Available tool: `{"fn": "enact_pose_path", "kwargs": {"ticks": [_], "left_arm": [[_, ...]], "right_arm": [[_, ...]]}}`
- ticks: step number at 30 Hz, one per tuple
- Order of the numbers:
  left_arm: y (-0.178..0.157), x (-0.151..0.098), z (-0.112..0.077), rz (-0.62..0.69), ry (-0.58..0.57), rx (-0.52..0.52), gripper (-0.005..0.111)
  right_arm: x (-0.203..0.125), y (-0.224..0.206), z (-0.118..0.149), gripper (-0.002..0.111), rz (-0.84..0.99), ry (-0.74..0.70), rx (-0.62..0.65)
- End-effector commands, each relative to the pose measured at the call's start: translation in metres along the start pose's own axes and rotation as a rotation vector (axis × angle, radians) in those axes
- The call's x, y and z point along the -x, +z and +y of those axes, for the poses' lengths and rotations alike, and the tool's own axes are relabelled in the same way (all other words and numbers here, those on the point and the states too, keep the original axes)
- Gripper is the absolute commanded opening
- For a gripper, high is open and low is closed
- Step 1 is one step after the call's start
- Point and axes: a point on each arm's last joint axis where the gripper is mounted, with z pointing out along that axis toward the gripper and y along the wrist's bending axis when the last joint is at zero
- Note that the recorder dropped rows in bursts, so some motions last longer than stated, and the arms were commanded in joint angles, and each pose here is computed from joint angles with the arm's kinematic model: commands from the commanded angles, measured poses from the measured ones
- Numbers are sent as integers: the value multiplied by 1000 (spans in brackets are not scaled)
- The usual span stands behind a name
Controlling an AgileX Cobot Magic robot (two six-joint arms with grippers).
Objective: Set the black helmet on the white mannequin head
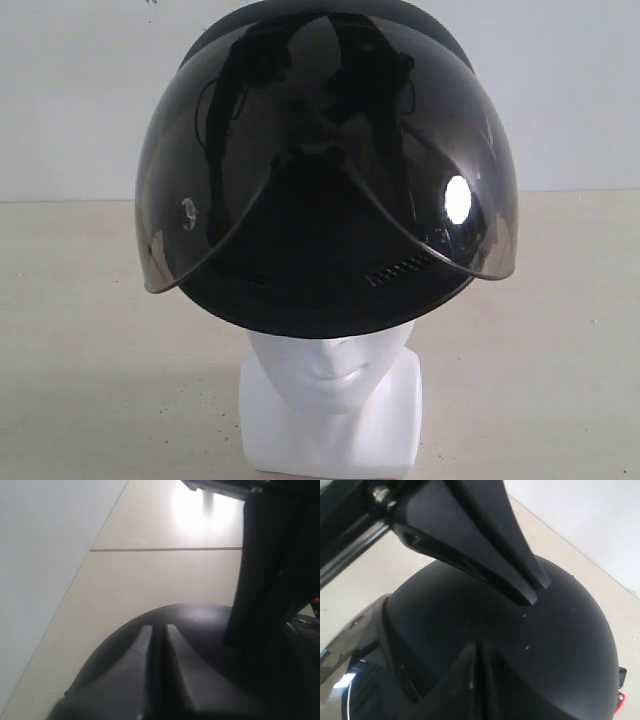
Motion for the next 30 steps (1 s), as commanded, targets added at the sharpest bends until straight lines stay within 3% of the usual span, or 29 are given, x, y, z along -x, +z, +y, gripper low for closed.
{"fn": "enact_pose_path", "kwargs": {"ticks": [1,6,13,30], "left_arm": [[4,-6,-4,4,-8,-23,4],[10,-18,-8,-110,21,-87,4],[13,-37,-4,-92,-17,-92,4],[14,-39,-5,-90,-36,-95,4]], "right_arm": [[1,-3,2,0,-15,0,8],[1,-3,2,0,-15,0,8],[2,-3,6,0,-20,1,29],[2,-2,9,0,-15,119,45]]}}
